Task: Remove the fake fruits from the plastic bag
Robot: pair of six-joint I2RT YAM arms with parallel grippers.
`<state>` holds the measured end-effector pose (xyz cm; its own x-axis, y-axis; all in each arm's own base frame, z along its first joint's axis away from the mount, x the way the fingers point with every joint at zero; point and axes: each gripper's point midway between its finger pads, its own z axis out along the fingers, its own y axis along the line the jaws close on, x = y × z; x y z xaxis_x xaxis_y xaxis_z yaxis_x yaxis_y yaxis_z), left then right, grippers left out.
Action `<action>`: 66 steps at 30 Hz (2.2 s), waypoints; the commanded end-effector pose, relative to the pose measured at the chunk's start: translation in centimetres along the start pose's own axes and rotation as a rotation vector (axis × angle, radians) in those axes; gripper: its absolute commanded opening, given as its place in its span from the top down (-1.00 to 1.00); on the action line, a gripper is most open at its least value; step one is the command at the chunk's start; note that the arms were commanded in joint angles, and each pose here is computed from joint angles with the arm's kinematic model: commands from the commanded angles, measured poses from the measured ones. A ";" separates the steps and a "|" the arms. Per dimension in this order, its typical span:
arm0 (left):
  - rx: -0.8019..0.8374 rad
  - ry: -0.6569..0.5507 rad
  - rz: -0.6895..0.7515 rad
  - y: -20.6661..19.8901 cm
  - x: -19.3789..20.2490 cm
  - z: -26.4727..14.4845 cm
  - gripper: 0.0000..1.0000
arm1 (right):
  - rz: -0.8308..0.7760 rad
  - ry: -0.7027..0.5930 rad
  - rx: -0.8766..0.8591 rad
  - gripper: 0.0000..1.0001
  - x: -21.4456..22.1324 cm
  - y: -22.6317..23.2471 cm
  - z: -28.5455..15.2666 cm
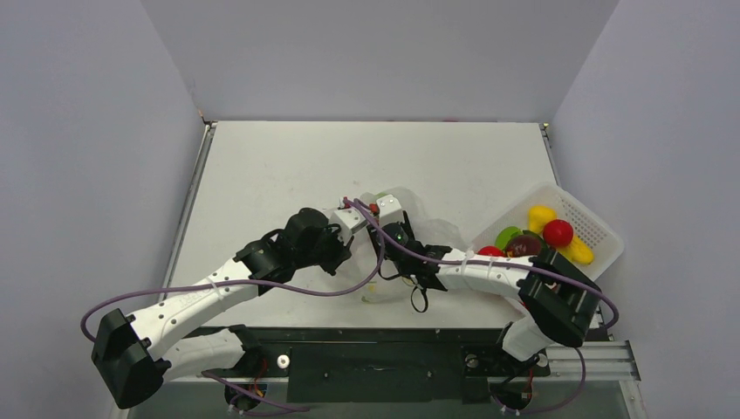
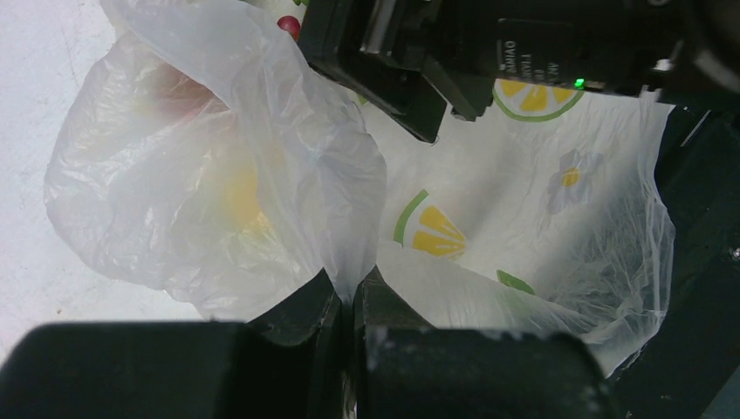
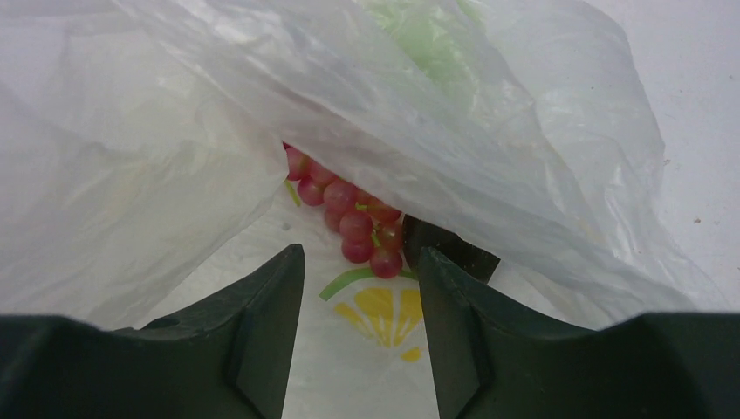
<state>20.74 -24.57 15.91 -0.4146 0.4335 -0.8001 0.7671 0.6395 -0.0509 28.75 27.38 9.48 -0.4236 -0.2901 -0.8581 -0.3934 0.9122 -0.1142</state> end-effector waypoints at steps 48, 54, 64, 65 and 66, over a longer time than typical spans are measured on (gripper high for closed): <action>0.017 -0.066 0.012 -0.5 -2.7 -0.5 1.00 | 0.157 -0.057 0.053 1.00 -2.7 -3.8 0.6; 0.009 -0.070 0.014 -0.3 -2.9 -0.5 1.00 | 0.236 -0.037 -0.175 1.00 -1.7 -0.3 -1.4; -0.013 -0.069 0.015 0.1 -2.9 -0.5 1.00 | 0.341 -0.114 -0.358 1.00 -4.0 1.1 -6.1; -0.017 -0.073 0.015 0.1 -3.0 -0.6 1.00 | 0.343 -0.140 -0.372 1.00 -4.8 0.9 -7.0; -0.021 -0.076 0.014 0.2 -3.0 -0.7 1.00 | 0.344 -0.153 -0.378 1.00 -5.2 0.8 -7.4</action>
<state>20.81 -24.63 15.89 -0.4137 0.4363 -0.7990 0.7656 0.6417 -0.0460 25.34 26.49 12.37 -0.5307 -0.0266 -0.8471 -0.4699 0.8411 0.2680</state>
